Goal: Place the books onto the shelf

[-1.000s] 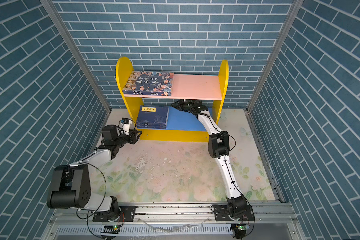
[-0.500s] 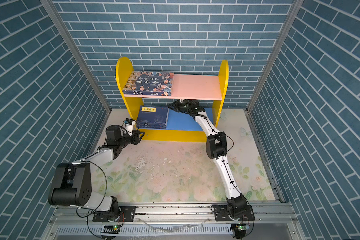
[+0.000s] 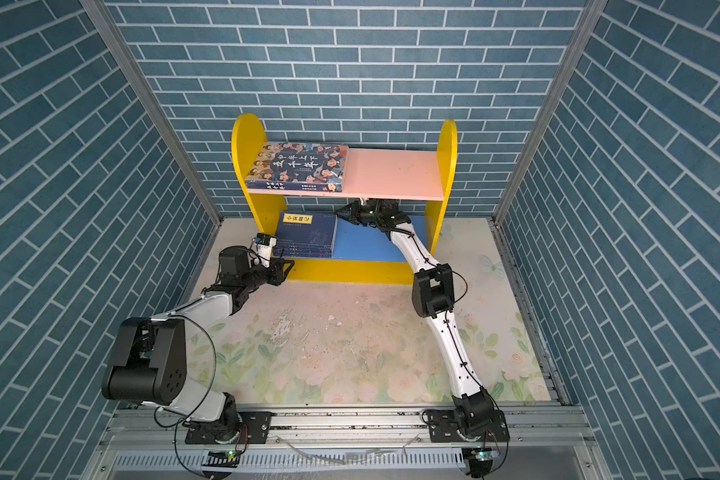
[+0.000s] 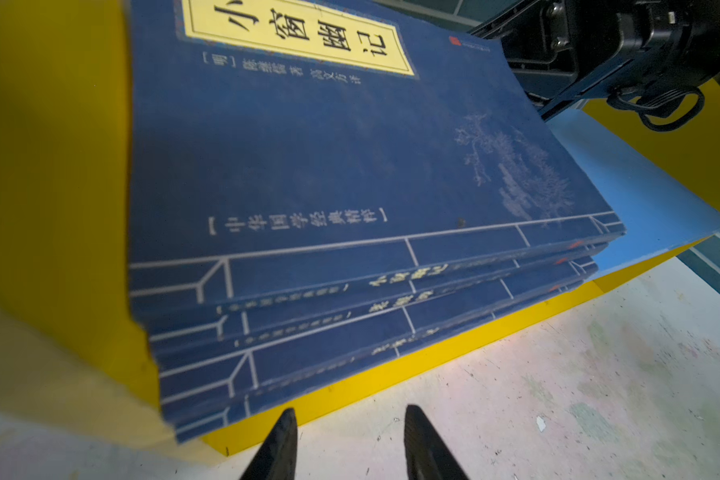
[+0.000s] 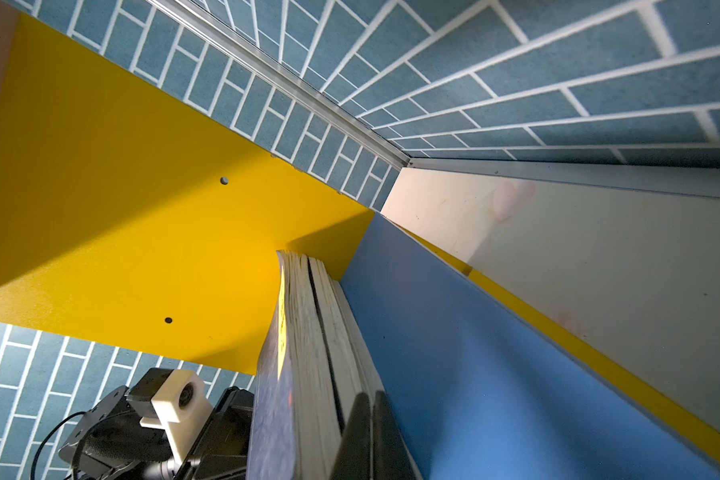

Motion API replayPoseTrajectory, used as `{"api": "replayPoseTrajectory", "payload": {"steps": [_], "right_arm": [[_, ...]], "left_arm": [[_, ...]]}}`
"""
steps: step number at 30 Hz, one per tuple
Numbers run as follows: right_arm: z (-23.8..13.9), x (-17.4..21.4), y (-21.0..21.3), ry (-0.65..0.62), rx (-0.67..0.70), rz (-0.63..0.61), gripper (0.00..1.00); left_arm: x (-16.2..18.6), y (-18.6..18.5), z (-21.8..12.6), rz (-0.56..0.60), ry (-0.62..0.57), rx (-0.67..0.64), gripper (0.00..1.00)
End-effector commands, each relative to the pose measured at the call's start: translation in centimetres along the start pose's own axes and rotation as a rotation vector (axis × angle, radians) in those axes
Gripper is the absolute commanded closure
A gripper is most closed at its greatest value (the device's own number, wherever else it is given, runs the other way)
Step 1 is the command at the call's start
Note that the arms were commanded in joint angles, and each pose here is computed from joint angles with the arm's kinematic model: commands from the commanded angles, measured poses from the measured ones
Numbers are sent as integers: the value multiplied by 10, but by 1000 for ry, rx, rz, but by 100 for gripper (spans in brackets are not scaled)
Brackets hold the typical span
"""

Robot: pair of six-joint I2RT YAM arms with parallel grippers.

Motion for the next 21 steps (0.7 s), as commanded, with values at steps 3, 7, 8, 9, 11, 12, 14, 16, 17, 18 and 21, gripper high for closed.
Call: {"api": "replayPoseTrajectory", "payload": {"steps": [3, 7, 8, 9, 11, 12, 14, 16, 17, 18, 21], "right_arm": [[1, 3, 6, 41, -28, -69, 94], [-1, 4, 8, 44, -22, -80, 95], [-2, 3, 9, 40, -16, -86, 95], [-4, 2, 9, 28, -4, -90, 94], [-7, -2, 10, 5, 10, -104, 94], [-9, -5, 11, -11, 16, -110, 94], [-11, -8, 9, -31, 19, -116, 93], [-13, -12, 8, -45, 11, -120, 93], [-12, -12, 8, -46, 3, -121, 93], [-12, -12, 8, -46, -3, -123, 93], [-11, -13, 8, -45, -22, -126, 93]], "left_arm": [[-4, 2, 5, -1, -1, -19, 57], [-7, 2, 3, 8, -2, -21, 57], [-7, 1, 2, 11, 1, -22, 57], [-7, 1, 1, 19, 4, -20, 57], [-9, -1, -3, 34, 4, -22, 57], [-9, -2, -5, 41, 3, -23, 57], [-10, -3, -7, 47, 7, -27, 57], [-12, -3, -9, 50, 3, -33, 57], [-13, -3, -9, 50, 1, -37, 57], [-14, -3, -9, 51, 2, -38, 57], [-14, -1, -6, 48, 13, -43, 57]]}}
Point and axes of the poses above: each gripper's point midway between its finger pads, its own z axis out along the fingers, its own y axis along the line the jaws close on, x = y × z, the point moved 10 cm from there along -z, back along the fingers, and after that the axes turned 9 degrees about z, right-handed, at the moved point
